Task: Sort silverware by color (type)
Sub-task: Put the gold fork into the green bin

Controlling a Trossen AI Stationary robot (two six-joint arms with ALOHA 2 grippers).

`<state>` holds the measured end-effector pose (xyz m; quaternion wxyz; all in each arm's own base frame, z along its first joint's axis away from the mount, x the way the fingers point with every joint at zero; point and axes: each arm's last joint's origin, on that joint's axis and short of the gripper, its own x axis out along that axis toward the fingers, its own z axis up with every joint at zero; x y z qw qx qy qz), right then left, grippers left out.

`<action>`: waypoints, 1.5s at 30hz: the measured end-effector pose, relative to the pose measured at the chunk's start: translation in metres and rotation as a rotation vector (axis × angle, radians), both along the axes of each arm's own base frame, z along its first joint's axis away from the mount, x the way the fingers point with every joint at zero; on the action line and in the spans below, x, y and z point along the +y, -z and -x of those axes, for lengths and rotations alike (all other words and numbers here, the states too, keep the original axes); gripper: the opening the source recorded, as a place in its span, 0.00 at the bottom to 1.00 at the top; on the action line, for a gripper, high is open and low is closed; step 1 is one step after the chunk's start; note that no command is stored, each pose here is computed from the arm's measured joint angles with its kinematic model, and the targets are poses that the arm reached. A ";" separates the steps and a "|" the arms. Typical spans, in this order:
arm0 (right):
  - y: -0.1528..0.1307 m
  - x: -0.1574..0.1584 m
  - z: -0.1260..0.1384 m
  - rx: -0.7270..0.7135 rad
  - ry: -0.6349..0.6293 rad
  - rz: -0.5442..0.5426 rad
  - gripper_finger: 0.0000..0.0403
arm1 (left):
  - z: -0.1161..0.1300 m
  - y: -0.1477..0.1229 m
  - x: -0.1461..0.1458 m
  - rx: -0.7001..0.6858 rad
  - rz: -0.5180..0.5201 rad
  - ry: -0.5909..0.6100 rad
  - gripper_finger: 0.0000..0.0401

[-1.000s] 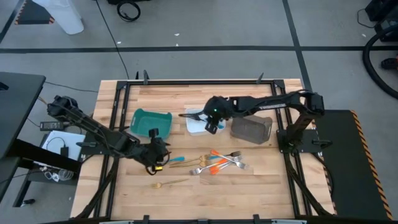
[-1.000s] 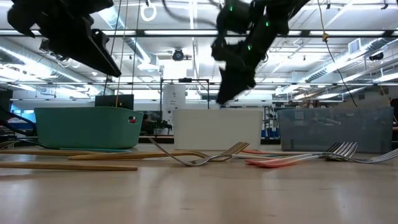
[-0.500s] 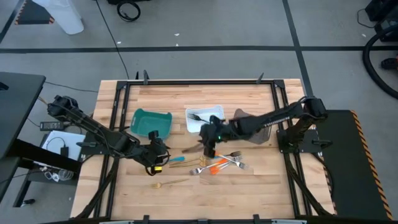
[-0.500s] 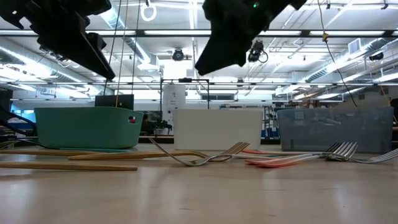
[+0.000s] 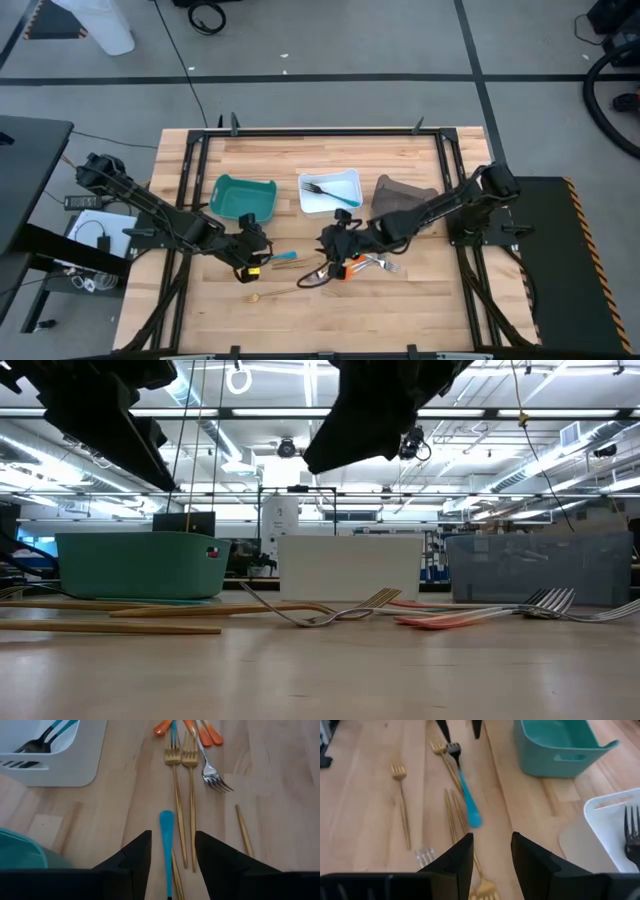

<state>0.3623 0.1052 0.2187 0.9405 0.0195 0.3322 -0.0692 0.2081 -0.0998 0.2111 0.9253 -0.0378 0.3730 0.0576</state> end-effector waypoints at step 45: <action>0.023 0.009 0.002 -0.051 -0.009 0.025 0.34 | -0.002 -0.002 -0.003 -0.003 0.080 0.022 0.40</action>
